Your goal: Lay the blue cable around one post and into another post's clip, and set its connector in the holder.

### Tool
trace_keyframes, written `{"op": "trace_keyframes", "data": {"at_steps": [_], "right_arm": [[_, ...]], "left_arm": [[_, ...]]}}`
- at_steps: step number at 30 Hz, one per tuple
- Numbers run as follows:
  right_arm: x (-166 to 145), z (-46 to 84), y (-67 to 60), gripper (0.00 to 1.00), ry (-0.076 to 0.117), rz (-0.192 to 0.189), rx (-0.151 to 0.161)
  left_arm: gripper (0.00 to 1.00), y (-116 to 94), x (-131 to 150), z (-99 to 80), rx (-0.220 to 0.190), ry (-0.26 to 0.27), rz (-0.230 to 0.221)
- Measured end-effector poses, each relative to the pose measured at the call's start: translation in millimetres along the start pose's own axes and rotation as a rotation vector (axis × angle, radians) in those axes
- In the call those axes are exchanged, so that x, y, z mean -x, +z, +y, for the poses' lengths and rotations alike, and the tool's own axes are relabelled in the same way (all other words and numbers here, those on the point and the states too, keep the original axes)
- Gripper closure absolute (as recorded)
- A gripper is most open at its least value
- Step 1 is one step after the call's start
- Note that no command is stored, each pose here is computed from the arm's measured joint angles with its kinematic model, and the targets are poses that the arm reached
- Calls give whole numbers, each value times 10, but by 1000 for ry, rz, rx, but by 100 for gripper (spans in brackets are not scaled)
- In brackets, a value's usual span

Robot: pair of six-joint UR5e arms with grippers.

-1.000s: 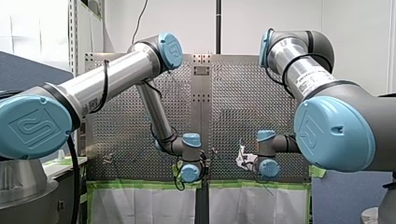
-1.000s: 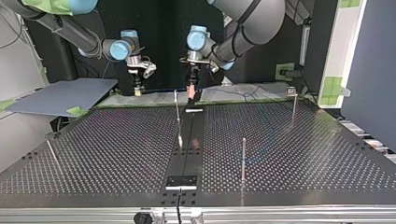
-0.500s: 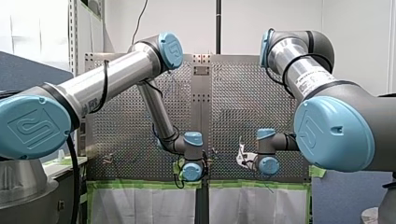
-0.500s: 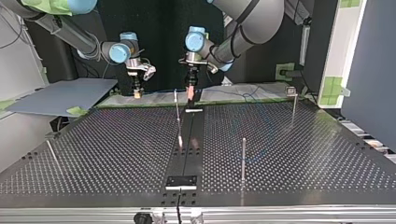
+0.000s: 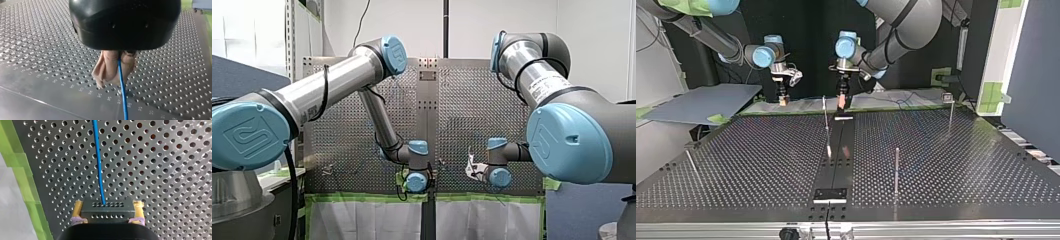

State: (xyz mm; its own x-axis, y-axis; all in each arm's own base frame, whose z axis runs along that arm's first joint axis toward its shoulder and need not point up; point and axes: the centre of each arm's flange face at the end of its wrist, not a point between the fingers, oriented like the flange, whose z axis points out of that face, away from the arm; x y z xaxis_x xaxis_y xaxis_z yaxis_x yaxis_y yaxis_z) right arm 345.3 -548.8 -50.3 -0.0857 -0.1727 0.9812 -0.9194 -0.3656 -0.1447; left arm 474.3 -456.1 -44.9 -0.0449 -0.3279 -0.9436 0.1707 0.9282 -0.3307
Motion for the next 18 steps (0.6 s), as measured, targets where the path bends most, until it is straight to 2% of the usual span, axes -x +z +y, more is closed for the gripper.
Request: {"op": "trace_keyframes", "data": {"at_steps": [9, 18], "right_arm": [[1, 2, -1, 100, -10, -2, 1], [-7, 26, 7, 100, -11, 0, 4]], "left_arm": [[93, 113, 43, -14, -4, 1, -1], [93, 192, -205, 133, 14, 15, 46]]}}
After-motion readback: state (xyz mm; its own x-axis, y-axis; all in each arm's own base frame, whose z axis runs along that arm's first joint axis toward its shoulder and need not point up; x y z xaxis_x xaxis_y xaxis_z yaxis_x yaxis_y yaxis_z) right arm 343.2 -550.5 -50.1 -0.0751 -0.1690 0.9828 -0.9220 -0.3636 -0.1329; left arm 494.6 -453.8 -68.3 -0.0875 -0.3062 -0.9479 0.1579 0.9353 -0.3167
